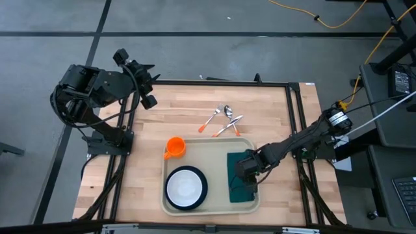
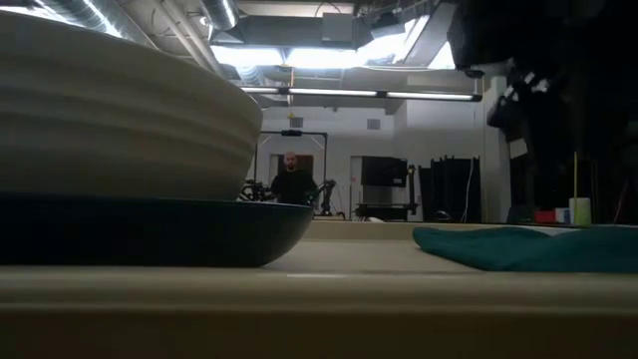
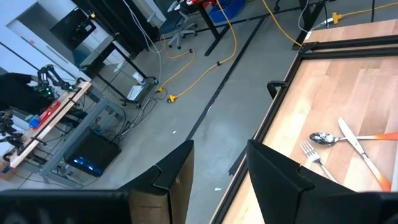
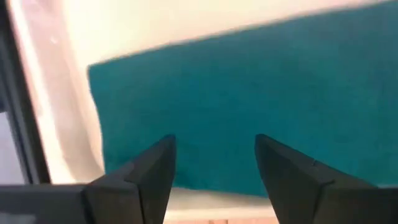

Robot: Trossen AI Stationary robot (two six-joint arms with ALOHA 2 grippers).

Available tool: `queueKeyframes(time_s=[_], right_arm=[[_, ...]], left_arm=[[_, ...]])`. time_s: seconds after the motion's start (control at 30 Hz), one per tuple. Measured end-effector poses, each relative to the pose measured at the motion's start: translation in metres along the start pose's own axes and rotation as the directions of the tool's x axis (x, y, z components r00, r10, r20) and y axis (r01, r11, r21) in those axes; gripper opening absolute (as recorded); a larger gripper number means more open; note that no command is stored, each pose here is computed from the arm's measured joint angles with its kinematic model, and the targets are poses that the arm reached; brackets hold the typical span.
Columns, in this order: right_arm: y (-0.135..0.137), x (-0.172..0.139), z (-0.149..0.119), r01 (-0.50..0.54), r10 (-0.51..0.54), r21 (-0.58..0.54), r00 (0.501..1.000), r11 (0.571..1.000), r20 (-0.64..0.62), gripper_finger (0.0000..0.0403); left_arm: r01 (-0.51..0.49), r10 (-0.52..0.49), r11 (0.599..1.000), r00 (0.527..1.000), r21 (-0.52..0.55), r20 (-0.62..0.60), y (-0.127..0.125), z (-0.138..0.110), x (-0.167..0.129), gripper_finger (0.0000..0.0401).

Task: Set up tray
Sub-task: Put the green napkin on the brown serving tray to the right of the black plate

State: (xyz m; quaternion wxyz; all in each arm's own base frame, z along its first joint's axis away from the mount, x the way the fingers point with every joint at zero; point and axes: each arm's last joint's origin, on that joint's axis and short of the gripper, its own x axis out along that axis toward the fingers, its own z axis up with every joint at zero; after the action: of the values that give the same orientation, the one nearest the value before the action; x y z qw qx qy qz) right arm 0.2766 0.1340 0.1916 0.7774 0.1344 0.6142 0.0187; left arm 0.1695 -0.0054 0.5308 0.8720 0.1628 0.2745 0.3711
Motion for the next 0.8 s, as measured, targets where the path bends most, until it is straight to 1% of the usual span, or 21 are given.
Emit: queueKeyframes(time_s=[0.27,0.43,0.5,0.57,0.63,0.73,0.8], right_arm=[[0.006,0.001,-0.004,-0.005,0.004,0.090,1.000,0.996,0.005,0.0224],[0.006,0.001,-0.005,-0.002,0.004,0.190,1.000,0.982,-0.008,0.0224],[0.006,0.001,-0.005,0.000,0.003,0.233,1.000,0.972,-0.010,0.0218],[0.005,0.001,-0.006,0.004,0.000,0.281,1.000,0.960,-0.015,0.0203],[0.004,0.001,-0.007,0.019,-0.010,0.335,1.000,0.942,-0.029,0.0180],[0.002,0.001,-0.011,0.054,-0.029,0.393,0.997,0.918,-0.069,0.0132],[0.001,0.001,-0.013,0.075,-0.043,0.408,0.995,0.910,-0.087,0.0094]], left_arm=[[0.000,0.000,1.000,1.000,0.004,0.000,0.000,0.000,0.000,0.0143],[-0.001,0.001,1.000,1.000,0.014,-0.006,0.000,-0.001,0.000,0.0143],[-0.002,0.002,1.000,1.000,0.021,-0.011,0.000,-0.002,0.000,0.0143],[-0.002,0.002,1.000,1.000,0.022,-0.012,0.000,-0.002,0.000,0.0143],[-0.002,0.002,1.000,1.000,0.022,-0.012,0.000,-0.002,0.000,0.0143],[-0.002,0.002,1.000,1.000,0.022,-0.012,0.000,-0.002,0.000,0.0143],[-0.002,0.002,1.000,1.000,0.022,-0.012,0.000,-0.002,0.000,0.0143]])
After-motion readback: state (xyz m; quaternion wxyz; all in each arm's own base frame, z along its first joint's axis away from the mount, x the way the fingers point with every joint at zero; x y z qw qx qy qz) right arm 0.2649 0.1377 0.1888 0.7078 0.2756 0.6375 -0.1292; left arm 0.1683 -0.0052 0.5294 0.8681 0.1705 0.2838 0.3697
